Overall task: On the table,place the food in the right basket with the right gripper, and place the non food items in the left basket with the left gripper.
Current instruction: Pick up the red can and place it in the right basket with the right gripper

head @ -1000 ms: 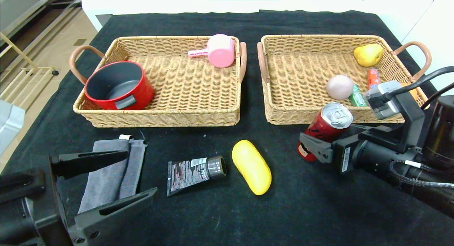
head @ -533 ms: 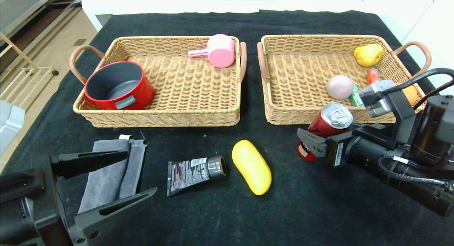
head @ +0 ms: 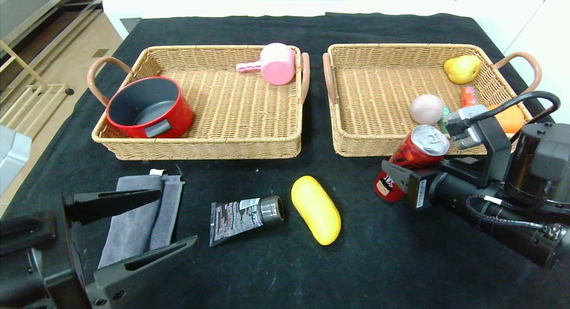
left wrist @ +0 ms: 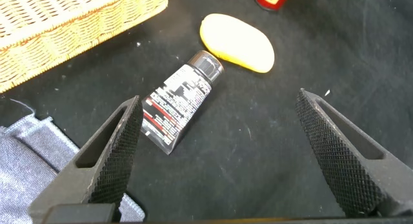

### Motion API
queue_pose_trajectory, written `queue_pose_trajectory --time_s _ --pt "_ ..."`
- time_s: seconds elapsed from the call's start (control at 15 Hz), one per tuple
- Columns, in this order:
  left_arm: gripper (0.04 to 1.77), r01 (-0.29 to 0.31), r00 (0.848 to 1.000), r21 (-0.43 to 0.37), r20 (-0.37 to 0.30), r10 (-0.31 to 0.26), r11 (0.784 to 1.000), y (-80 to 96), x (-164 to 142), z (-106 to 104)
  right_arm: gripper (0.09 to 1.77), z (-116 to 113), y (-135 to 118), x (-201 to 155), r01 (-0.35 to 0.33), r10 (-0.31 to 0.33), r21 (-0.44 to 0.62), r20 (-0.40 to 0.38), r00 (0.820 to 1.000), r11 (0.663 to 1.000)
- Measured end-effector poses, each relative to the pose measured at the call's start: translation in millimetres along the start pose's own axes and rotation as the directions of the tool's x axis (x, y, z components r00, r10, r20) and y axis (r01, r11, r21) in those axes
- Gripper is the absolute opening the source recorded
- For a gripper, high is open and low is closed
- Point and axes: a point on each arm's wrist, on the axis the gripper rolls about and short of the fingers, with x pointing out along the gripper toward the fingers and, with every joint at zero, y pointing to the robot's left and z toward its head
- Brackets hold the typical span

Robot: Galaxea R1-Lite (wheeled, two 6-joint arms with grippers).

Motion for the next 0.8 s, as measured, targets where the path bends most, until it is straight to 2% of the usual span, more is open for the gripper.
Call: queue_pose_trajectory --time_s 0.13,0.8 --pt "1.72 0.0 1.0 -0.001 0.0 0.0 1.0 0.0 0.1 0.0 1.03 -0.8 -0.3 1.7 0.002 -0.002 0.002 0.007 1.0 1.0" --pt "1.72 0.001 1.0 -0.002 -0.004 -0.001 1.0 0.1 0.6 -0.7 1.02 -4.7 -0.1 4.0 -0.003 0.003 -0.001 -0.002 1.0 1.0"
